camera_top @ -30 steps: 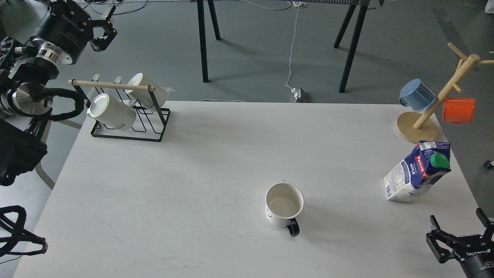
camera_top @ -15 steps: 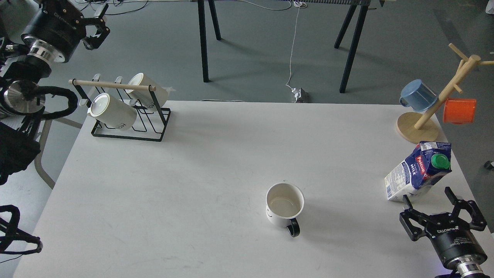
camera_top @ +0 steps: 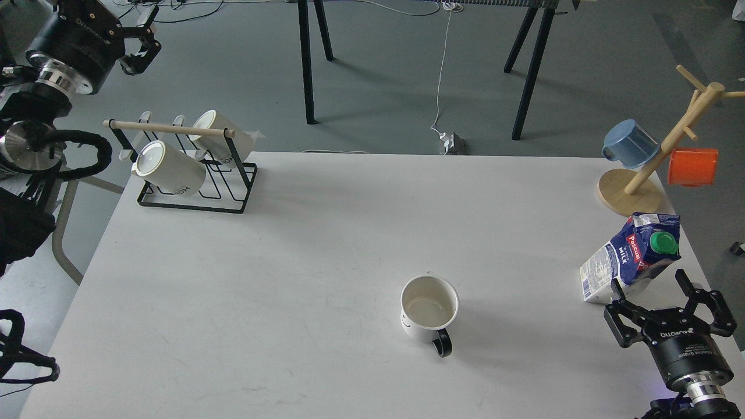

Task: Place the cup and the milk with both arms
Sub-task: 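Lower the right gripper around the milk carton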

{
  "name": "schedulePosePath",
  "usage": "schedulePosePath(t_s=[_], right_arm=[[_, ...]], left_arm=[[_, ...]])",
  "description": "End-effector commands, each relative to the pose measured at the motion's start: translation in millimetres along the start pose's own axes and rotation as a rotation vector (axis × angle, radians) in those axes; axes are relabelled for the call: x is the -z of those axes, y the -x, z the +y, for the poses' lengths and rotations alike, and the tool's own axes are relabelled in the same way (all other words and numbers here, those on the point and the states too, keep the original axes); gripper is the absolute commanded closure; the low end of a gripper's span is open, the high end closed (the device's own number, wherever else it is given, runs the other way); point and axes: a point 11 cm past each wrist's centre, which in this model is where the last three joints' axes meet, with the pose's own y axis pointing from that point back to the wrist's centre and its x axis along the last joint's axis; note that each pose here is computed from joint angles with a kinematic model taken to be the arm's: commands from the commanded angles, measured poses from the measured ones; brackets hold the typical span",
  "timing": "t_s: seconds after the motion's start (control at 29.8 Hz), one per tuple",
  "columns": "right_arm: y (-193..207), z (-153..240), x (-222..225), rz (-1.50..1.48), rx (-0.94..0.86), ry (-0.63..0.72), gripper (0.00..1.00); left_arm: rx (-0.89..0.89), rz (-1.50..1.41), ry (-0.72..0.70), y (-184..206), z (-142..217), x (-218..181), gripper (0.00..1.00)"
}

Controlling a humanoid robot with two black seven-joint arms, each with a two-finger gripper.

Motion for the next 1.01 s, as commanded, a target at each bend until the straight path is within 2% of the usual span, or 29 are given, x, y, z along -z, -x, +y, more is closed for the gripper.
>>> schedulePosePath(t_s=[0.0,0.34,0.97], right_arm=[[4,-5,-2,-0.007,0.015,-0.001,0.01],[11,-13,1,-0.006,0.041,-0.013,0.01],[0,1,16,0.01,0.0,-0.057,0.01]], left_arm=[[-0.002,-0.003,0.003,-1,0,-2,0.01],[-0.016,-0.028,0.004,-9,5,-11,0.01],[-0.015,-0.032,0.001,-10,5,-11,0.01]])
